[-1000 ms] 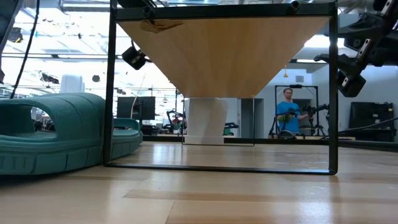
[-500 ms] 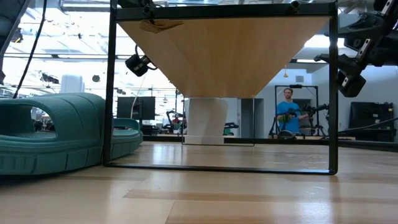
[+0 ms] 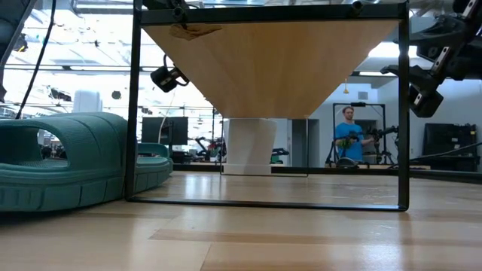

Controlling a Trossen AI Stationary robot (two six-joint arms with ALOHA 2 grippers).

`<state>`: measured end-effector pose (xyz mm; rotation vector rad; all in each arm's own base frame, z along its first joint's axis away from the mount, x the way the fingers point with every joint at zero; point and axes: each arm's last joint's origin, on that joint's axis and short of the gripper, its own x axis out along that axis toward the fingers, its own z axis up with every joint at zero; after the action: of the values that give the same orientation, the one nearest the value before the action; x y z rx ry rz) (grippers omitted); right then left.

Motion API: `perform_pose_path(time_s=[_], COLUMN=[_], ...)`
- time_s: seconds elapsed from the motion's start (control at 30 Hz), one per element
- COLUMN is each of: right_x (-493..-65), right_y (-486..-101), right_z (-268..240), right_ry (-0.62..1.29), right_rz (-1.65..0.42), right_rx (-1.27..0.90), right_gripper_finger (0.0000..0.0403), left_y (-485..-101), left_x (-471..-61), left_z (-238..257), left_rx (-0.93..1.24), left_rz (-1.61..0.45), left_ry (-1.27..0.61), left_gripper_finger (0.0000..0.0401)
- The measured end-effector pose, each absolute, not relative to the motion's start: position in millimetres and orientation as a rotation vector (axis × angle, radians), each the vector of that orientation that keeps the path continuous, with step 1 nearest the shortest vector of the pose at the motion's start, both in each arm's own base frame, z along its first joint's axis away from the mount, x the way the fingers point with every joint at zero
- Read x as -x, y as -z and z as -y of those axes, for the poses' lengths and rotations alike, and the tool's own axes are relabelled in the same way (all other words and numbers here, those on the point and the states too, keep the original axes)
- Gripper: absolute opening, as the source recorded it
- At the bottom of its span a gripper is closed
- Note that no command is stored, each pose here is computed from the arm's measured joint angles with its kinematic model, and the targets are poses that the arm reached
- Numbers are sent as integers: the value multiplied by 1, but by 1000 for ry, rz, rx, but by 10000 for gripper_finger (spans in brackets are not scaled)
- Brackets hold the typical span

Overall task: Pick and place slides into the shelf
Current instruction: Put the bottom black slipper on the shelf

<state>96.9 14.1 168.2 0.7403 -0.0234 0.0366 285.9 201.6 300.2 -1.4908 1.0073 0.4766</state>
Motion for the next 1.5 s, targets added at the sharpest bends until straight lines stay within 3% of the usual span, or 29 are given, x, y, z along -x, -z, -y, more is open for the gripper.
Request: perform_pose_path(time_s=[0.77, 1.2, 1.5], right_x=[-97, -97, -97], right_y=[-168, -168, -168], right_z=[-14, -14, -14], right_ry=[-43, -43, -44], right_rz=[19, 19, 20], right_rx=[-740, -740, -740], right_gripper_finger=[178, 178, 178], left_y=[-300, -301, -301], left_x=[-286, -288, -288], left_z=[-203, -205, -204], left_rx=[1467, 1456, 1455], left_rz=[-998, -967, -970], left_ry=[-529, -516, -516], left_gripper_finger=[1, 38, 43])
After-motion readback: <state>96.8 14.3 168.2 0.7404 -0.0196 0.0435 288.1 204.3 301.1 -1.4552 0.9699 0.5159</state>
